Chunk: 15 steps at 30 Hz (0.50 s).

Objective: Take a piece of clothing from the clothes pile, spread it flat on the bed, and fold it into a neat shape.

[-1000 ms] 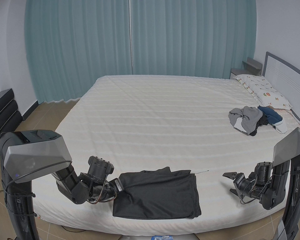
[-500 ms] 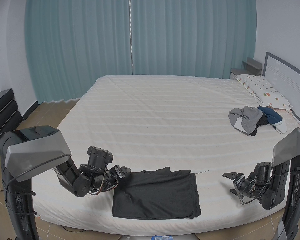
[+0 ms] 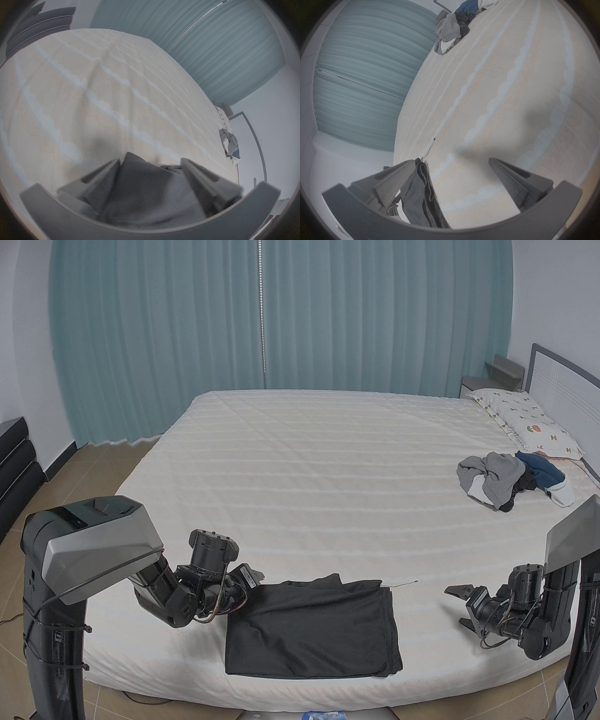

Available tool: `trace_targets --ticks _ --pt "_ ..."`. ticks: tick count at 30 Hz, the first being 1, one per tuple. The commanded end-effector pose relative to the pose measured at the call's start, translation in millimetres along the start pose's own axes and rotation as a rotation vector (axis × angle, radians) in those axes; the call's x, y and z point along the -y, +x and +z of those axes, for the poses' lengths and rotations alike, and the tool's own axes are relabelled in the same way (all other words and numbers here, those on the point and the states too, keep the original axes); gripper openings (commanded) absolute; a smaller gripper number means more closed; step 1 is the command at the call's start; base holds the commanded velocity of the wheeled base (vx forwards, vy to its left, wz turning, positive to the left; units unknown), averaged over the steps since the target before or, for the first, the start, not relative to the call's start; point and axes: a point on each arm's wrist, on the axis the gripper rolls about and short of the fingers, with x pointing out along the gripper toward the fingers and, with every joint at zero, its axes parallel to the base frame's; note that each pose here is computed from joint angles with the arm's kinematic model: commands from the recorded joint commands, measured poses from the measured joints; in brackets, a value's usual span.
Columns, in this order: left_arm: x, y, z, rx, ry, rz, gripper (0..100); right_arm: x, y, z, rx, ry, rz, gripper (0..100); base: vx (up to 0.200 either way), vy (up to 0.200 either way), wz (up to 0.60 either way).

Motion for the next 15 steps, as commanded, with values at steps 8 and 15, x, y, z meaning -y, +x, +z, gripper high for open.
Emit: trace_targets --ticks 8,15 --pt "-8.3 3.4 -4.7 0.059 -0.01 0.089 0 -1.2 0.0 0.7 0.007 -0.003 0.011 100 0.0 0.0 0.0" --pt "-11.7 2.5 1.2 0.123 -0.08 0.129 0 -1.2 0.0 0.7 0.007 -0.003 0.011 100 0.0 0.0 0.0"
